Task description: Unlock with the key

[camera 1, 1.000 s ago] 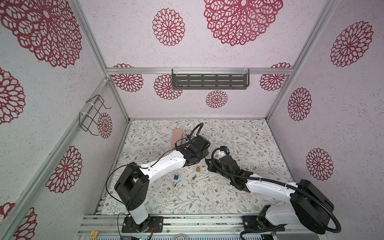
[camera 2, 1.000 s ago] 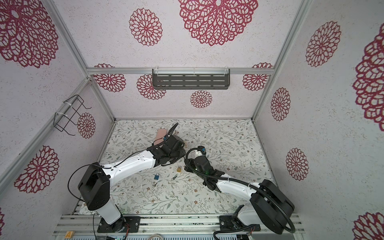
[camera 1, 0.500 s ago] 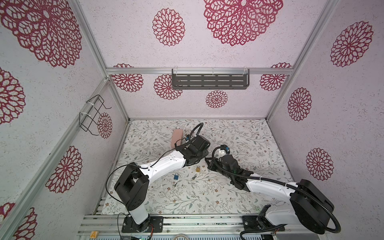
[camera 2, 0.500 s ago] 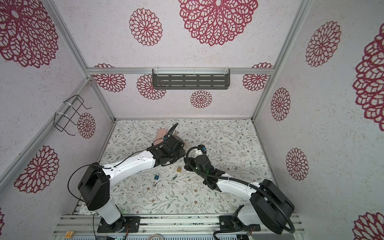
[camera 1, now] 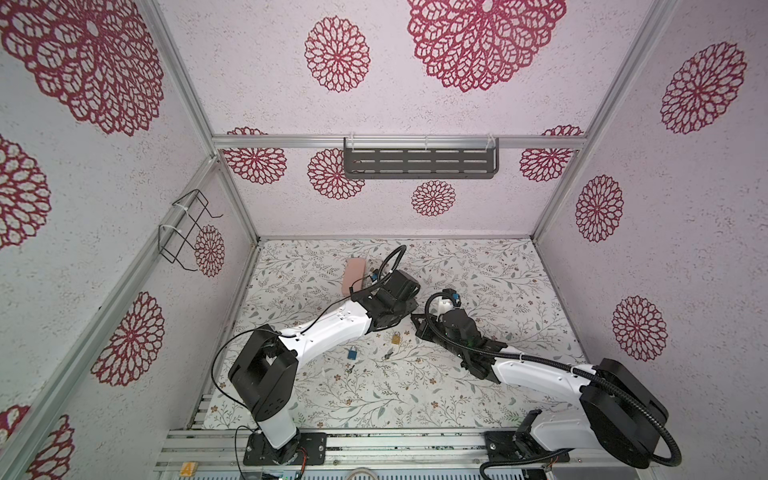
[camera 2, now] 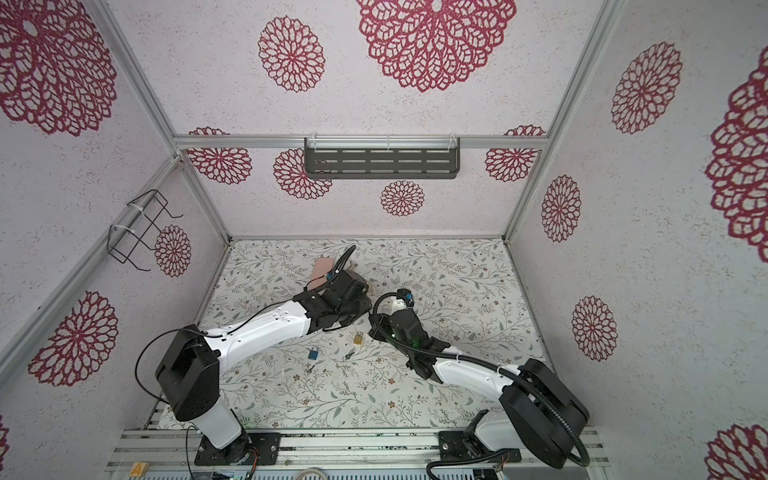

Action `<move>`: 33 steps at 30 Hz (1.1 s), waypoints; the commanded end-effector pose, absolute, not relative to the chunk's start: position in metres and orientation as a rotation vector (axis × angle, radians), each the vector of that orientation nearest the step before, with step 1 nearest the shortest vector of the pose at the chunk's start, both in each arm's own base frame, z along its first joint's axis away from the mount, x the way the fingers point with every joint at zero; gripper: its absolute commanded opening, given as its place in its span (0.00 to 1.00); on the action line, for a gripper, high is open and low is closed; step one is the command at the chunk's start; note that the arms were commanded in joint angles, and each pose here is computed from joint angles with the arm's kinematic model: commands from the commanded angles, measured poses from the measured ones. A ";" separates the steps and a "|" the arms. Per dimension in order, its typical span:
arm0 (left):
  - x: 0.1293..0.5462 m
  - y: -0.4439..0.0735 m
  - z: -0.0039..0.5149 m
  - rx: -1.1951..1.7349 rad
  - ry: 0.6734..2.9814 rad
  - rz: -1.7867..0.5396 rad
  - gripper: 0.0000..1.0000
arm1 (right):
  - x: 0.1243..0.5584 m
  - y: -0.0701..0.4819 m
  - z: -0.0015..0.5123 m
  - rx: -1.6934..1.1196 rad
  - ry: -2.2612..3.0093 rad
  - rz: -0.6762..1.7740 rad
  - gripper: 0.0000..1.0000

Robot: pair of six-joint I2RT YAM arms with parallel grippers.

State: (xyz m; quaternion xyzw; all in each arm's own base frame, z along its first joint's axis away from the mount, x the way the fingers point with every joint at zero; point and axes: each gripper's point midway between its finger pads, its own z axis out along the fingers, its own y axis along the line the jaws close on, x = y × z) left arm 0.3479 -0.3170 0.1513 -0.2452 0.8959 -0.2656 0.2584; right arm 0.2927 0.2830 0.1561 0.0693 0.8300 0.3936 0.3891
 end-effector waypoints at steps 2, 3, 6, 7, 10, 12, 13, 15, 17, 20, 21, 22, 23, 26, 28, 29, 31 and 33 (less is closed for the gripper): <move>0.343 -0.327 0.172 -0.677 2.401 -0.827 0.00 | 0.306 0.288 0.205 0.163 1.929 1.068 0.00; 0.343 -0.327 0.173 -0.674 2.400 -0.826 0.00 | 0.307 0.288 0.207 0.161 1.924 1.068 0.00; 0.339 -0.326 0.173 -0.659 2.402 -0.805 0.00 | 0.308 0.290 0.215 0.150 1.887 1.082 0.00; 0.339 -0.326 0.175 -0.648 2.397 -0.799 0.00 | 0.309 0.291 0.220 0.143 1.873 1.091 0.00; 0.335 -0.325 0.172 -0.628 2.420 -0.766 0.00 | 0.311 0.296 0.227 0.118 1.870 1.086 0.00; 0.332 -0.326 0.171 -0.621 2.428 -0.778 0.00 | 0.311 0.298 0.233 0.108 1.853 1.103 0.00; 0.330 -0.327 0.171 -0.618 2.432 -0.783 0.00 | 0.312 0.298 0.235 0.111 1.849 1.105 0.00; 0.327 -0.328 0.175 -0.608 2.432 -0.800 0.00 | 0.314 0.298 0.237 0.114 1.849 1.100 0.00; 0.323 -0.332 0.181 -0.594 2.428 -0.829 0.00 | 0.315 0.301 0.239 0.105 1.856 1.101 0.00; 0.317 -0.335 0.184 -0.567 2.445 -0.818 0.00 | 0.317 0.304 0.242 0.110 1.872 1.097 0.00; 0.315 -0.336 0.185 -0.562 2.449 -0.821 0.00 | 0.317 0.303 0.244 0.112 1.864 1.102 0.00; 0.312 -0.338 0.185 -0.552 2.455 -0.831 0.00 | 0.316 0.303 0.247 0.115 1.851 1.112 0.00; 0.311 -0.339 0.184 -0.549 2.457 -0.838 0.00 | 0.316 0.301 0.251 0.124 1.841 1.122 0.00; 0.307 -0.340 0.182 -0.543 2.470 -0.839 0.00 | 0.315 0.303 0.259 0.134 1.825 1.178 0.00; 0.305 -0.341 0.183 -0.536 2.475 -0.852 0.00 | 0.314 0.307 0.261 0.123 1.834 1.203 0.00; 0.304 -0.341 0.184 -0.536 2.476 -0.860 0.00 | 0.313 0.308 0.260 0.124 1.847 1.209 0.00; 0.304 -0.341 0.187 -0.537 2.464 -0.875 0.00 | 0.311 0.308 0.259 0.132 1.850 1.229 0.00; 0.304 -0.339 0.191 -0.538 2.448 -0.874 0.00 | 0.310 0.309 0.258 0.136 1.856 1.249 0.00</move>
